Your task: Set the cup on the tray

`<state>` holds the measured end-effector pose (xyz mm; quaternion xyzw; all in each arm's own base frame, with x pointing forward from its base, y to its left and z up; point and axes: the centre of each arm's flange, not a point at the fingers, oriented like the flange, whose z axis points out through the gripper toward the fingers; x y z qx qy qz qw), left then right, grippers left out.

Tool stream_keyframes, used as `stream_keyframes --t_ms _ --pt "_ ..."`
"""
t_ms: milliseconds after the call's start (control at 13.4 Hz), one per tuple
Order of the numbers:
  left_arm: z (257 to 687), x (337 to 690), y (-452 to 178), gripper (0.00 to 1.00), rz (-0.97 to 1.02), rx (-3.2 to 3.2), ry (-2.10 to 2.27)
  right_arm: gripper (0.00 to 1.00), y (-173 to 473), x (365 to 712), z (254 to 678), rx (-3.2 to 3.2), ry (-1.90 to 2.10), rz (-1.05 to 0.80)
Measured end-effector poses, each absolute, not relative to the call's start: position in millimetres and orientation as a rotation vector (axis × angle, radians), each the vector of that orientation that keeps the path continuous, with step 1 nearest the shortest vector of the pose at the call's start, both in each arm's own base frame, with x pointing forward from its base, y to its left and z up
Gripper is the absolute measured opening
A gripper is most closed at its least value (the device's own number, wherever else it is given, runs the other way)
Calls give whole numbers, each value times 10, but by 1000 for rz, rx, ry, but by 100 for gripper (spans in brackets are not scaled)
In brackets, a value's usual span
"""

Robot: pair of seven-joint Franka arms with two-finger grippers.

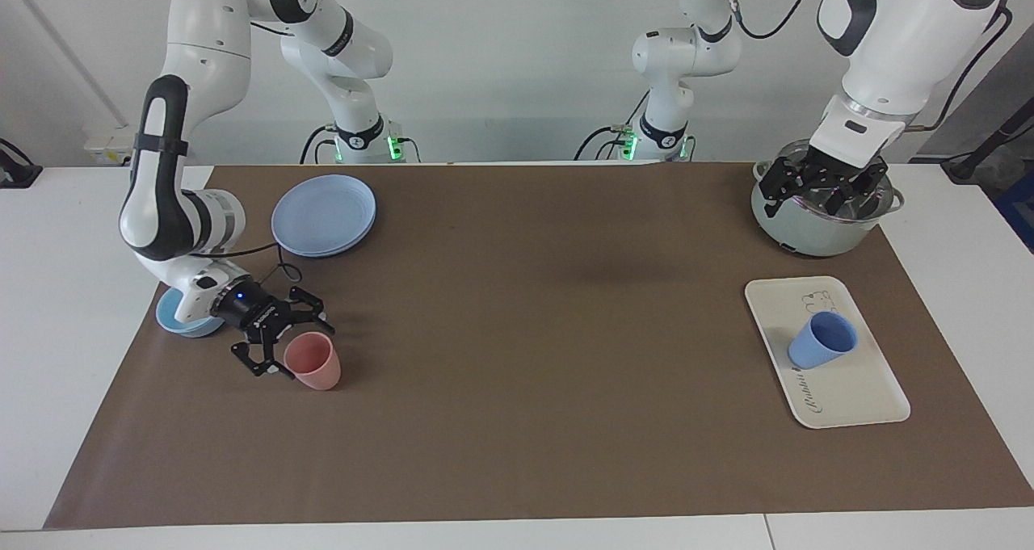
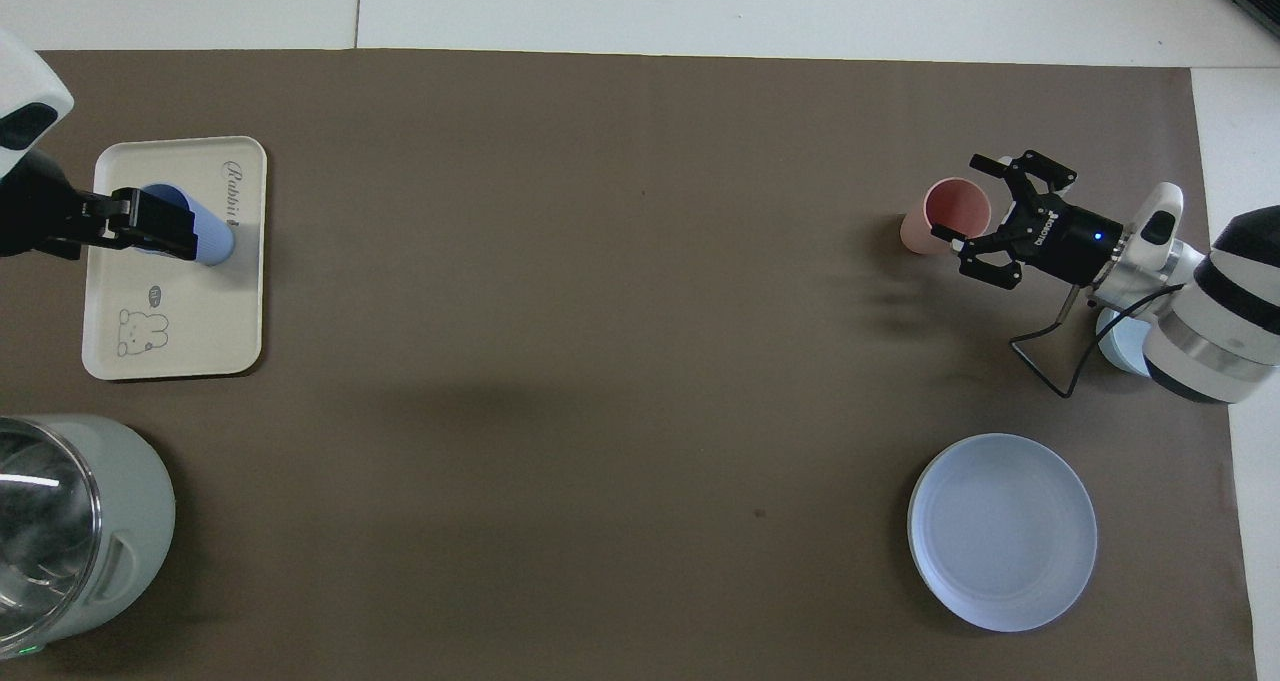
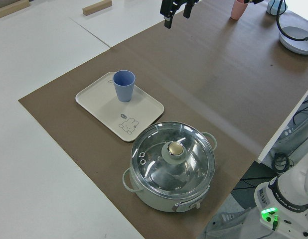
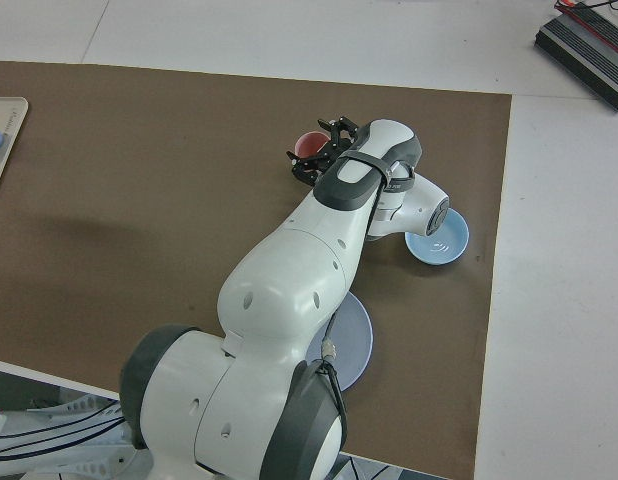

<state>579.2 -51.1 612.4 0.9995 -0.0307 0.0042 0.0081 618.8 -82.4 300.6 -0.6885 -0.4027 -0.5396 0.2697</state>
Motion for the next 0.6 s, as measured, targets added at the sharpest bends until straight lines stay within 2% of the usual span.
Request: stream_keyframes --t_ms 149,447,596 --pt "6111 5779 -478 100 -12 3095 -75 100 -862 6167 3369 -1876 -1140 -1406" --pt "6060 5704 -422 100 -118 3091 -61 100 -909 5984 4437 -2079 -1158 -1147" --pt "6057 5686 -418 100 -135 3090 -61 100 -879 5887 4759 -2226 -1179 -983"
